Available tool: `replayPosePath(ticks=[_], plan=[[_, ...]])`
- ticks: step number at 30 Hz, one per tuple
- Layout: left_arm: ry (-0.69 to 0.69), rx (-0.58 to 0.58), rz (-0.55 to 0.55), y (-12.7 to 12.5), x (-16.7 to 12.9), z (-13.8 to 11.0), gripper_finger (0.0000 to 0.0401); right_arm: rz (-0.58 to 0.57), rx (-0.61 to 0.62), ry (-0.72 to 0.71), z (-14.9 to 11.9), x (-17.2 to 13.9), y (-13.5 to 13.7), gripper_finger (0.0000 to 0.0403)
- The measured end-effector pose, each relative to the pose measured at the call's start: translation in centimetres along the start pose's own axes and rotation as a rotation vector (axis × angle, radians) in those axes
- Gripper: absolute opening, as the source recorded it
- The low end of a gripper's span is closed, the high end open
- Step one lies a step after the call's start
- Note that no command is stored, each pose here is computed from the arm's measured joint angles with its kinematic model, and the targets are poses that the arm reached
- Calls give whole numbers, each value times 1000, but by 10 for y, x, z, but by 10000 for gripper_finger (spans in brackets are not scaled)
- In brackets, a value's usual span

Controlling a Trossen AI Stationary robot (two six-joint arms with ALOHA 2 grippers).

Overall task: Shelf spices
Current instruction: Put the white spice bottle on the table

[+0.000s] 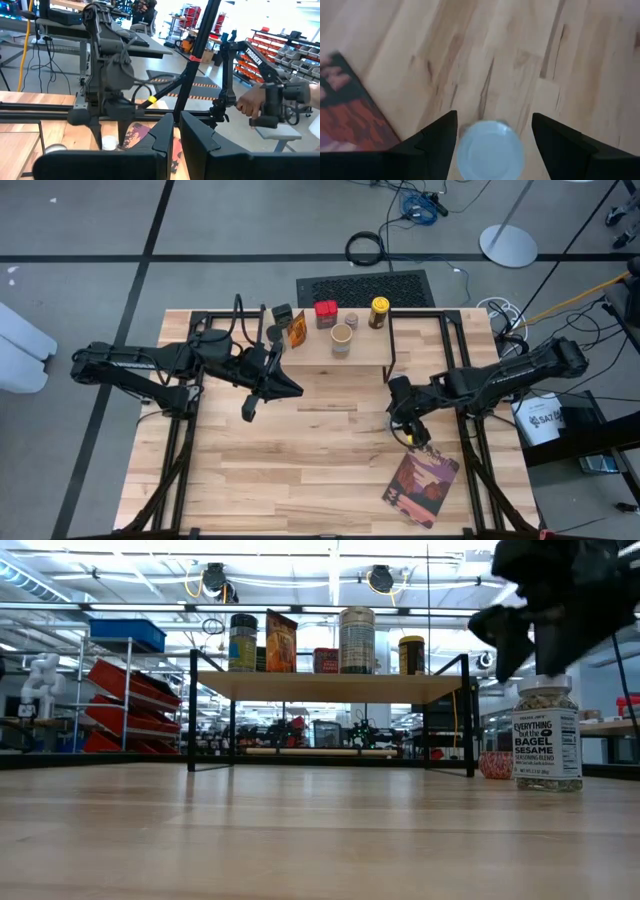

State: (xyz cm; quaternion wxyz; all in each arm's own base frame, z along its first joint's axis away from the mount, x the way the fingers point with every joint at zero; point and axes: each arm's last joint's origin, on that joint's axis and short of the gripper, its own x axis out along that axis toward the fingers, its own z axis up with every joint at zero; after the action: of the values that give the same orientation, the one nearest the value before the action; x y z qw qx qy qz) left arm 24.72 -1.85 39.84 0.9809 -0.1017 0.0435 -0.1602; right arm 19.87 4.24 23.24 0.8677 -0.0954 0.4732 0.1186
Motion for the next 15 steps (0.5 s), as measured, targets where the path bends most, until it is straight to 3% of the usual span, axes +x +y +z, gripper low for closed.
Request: replayPosePath(ticks=[4, 9, 15], plan=[[0, -1, 0, 0, 0, 0, 41, 3, 84, -17, 11, -13, -1, 245], [24, -7, -3, 0, 4, -4, 41, 14, 281, -30, 25, -33, 0, 245], [48, -7, -24, -3, 12, -9, 41, 52, 418, -96, 42, -53, 20, 245]])
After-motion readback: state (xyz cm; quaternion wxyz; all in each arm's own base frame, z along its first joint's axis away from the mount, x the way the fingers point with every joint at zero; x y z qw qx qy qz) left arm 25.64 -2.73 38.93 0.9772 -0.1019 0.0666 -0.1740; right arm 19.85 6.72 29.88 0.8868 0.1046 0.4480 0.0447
